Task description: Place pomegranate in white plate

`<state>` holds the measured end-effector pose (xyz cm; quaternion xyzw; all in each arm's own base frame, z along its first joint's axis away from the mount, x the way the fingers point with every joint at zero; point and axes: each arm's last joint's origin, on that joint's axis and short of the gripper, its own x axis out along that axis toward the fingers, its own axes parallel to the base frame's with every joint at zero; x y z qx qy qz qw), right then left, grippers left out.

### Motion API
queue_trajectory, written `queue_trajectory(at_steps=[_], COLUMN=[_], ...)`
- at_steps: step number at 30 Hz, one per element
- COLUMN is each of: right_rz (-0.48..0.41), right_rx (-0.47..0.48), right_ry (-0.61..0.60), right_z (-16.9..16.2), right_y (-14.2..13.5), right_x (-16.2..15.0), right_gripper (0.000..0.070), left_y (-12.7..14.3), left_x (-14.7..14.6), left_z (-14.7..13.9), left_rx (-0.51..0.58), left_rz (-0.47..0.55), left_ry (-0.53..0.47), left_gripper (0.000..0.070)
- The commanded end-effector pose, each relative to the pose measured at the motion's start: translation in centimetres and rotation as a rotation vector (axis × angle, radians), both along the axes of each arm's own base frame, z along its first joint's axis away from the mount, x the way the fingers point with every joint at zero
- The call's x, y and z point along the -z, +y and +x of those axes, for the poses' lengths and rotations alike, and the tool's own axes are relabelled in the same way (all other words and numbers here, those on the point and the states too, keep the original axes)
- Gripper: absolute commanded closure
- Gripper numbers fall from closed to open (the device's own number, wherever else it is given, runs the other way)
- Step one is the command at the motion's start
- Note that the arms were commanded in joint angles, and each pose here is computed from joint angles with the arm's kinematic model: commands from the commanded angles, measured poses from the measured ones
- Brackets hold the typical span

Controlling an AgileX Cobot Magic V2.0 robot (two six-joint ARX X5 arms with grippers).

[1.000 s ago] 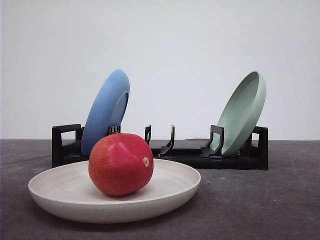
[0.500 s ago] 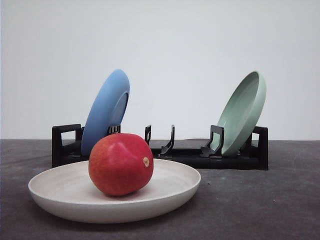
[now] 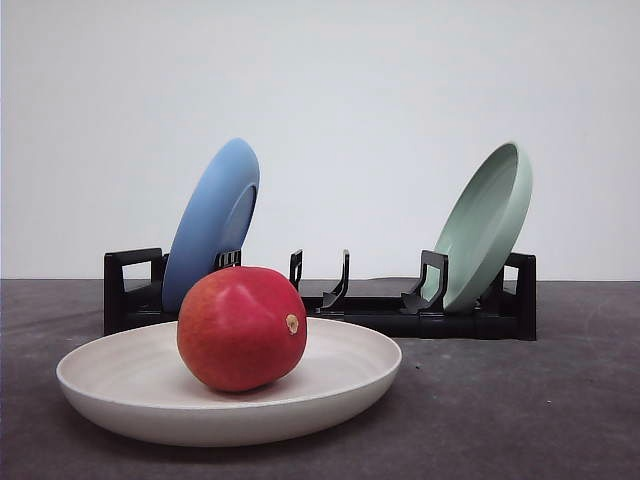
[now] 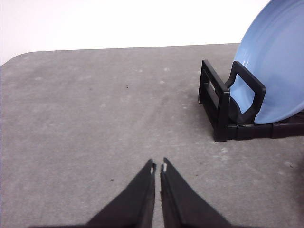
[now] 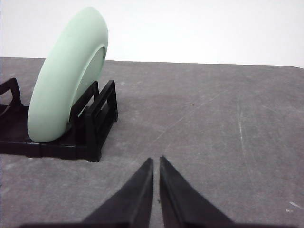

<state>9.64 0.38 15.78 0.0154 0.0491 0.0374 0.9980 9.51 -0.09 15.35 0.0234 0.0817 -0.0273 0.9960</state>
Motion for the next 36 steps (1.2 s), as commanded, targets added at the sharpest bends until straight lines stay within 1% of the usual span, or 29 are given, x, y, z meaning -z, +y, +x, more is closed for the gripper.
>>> queue_trajectory(at_steps=[1, 36], right_rz=[-0.008, -0.008], right_rx=[0.002, 0.002], right_ry=[-0.005, -0.004], right_z=[0.03, 0.03], right_y=[-0.02, -0.02], right_x=[0.05, 0.05], right_gripper=[0.0683, 0.0682], left_y=[-0.03, -0.03], left_x=[0.39, 0.39], left_z=[0.05, 0.05], left_rx=[0.007, 0.007], left_rz=[0.007, 0.007], left_ry=[0.01, 0.01], left_gripper=[0.07, 0.07])
